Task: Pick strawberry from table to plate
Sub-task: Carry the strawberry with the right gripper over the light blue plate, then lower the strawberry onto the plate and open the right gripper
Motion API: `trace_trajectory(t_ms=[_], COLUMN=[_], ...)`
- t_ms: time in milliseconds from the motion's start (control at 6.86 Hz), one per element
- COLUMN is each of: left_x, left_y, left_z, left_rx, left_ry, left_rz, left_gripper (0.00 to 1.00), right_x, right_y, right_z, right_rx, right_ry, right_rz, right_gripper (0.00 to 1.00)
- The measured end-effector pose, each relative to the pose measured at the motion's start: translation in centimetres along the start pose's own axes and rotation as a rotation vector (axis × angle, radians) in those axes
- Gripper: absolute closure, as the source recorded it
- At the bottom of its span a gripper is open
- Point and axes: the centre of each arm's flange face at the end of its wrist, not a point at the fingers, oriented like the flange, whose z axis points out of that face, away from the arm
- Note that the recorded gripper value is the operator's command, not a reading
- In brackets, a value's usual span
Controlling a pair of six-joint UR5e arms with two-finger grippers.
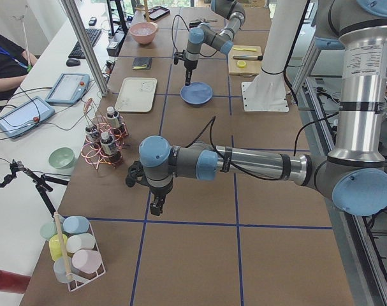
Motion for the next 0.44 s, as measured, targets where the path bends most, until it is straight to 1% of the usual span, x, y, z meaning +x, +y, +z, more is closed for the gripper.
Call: trace_trajectory(t_ms=[146,438], left_x=[0.0,0.0], left_y=[0.0,0.0], left_z=[0.0,-0.1], left_rx=[0.0,0.002], left_ry=[0.0,0.0], left_rz=[0.0,0.0], left_gripper=[0.0,0.0], right_x=[-1.9,-3.0], right_y=[1.2,3.0], right_z=[1.1,2.4], right_rx=[-0.005,-0.015], right_ry=[0.015,0.034], right_rz=[0.007,0.003], right_gripper=[1.0,1.0])
